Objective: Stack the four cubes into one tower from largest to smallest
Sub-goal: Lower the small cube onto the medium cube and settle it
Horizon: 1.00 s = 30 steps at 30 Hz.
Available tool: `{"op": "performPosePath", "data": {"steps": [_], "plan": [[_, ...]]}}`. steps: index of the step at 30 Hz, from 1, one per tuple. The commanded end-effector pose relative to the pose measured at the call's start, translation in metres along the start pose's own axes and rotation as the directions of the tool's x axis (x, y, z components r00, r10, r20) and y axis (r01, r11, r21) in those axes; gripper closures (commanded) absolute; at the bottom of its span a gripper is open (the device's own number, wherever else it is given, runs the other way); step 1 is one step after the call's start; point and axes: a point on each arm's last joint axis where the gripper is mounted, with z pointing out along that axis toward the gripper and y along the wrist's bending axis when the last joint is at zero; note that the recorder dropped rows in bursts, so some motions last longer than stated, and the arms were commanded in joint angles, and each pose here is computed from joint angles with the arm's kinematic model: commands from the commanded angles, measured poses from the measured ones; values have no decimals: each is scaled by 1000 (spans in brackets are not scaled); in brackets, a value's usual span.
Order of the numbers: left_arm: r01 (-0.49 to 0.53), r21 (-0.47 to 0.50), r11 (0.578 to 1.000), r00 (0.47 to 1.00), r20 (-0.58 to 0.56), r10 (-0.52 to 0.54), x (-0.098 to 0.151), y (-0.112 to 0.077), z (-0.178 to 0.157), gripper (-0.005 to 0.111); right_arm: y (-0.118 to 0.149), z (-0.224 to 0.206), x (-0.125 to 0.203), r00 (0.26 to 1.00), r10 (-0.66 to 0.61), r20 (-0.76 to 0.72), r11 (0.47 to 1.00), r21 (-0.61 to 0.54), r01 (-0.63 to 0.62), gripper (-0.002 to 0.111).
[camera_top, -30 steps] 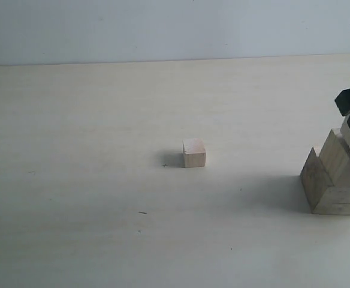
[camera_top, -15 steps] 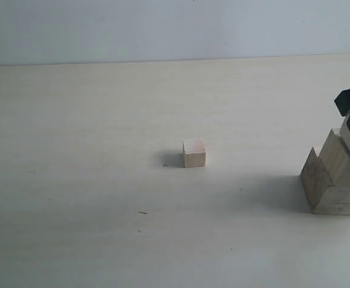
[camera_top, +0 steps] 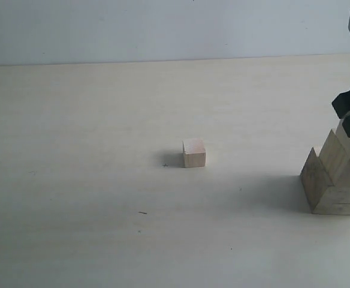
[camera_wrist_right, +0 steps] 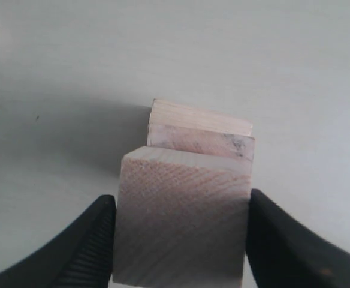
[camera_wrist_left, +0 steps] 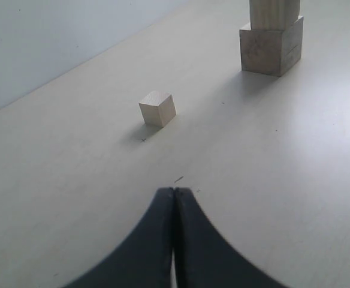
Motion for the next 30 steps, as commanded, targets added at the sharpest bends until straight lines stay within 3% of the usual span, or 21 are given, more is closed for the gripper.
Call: {"op": "performPosePath", "data": {"steps": [1, 17, 23, 30], "plan": [[5, -4, 1000, 1000, 13, -5, -1, 0, -1, 107, -2, 3, 0, 1000, 2, 4, 1000, 2, -2, 89], [5, -4, 1000, 1000, 13, -5, -1, 0, -1, 107, -5, 4, 0, 1000, 27, 6, 1000, 6, -27, 88], [5, -4, 1000, 1000, 13, -5, -1, 0, -1, 107, -4, 4, 0, 1000, 30, 5, 1000, 0, -30, 65], [5, -4, 1000, 1000, 13, -5, -1, 0, -1, 107, -4, 5, 1, 1000, 31, -2, 1000, 0, -31, 51]]}}
